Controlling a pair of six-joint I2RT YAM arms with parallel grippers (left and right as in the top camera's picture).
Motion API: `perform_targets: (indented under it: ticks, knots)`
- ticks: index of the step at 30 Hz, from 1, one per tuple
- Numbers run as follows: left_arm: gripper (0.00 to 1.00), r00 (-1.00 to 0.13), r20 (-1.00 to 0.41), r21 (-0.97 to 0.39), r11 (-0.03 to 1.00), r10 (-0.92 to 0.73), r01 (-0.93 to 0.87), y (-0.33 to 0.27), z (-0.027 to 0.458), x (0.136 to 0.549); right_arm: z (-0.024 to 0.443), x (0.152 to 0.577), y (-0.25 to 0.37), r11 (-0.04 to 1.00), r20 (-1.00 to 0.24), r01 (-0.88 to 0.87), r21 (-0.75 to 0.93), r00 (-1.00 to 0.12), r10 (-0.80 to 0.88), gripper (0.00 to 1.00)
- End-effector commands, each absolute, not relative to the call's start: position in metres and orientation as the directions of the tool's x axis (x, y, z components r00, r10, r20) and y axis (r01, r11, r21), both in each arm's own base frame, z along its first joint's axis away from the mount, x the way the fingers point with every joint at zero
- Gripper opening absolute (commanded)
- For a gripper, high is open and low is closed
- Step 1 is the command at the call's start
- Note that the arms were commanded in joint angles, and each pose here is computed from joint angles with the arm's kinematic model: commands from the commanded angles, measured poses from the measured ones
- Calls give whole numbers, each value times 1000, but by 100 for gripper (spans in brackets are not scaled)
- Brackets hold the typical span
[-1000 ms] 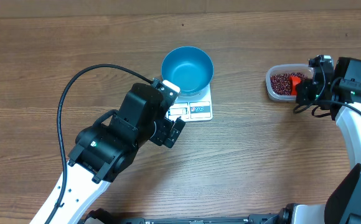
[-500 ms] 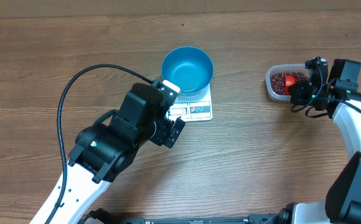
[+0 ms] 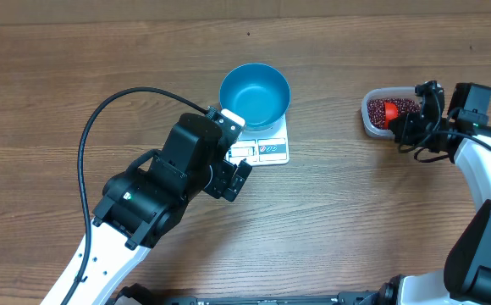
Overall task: Scoop item into bowl and weigh 150g on scale
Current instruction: 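Dip the scoop into the red beans and scoop them up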
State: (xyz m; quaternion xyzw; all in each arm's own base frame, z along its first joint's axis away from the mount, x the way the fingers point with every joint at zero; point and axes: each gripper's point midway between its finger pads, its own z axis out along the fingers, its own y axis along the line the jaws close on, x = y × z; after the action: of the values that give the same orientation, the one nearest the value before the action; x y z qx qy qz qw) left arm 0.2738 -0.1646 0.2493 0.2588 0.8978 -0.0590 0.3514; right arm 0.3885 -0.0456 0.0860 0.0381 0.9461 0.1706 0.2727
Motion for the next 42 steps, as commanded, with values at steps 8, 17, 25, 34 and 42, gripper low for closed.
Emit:
perform_targets:
  ticks: [8,17,25,34,42]
  knots:
    - [100,-616,-657,76,851,435,520,-166,247,274,75,377,-43,883,-443,3,470,-864,238,4]
    - [100,-619,-653,76,851,437,520,-166,245,275,68,374,-48,814,-390,45,579,-862,325,4]
    - [100,-619,-653,76,851,437,520,-166,245,275,74,369,-67,747,-345,121,654,-831,437,4]
    - [100,-619,-653,76,851,437,520,-166,245,275,67,365,-58,656,-277,119,745,-840,467,4]
    - [100,-619,-653,76,851,437,520,-166,245,275,74,369,-53,614,-271,101,783,-832,483,4]
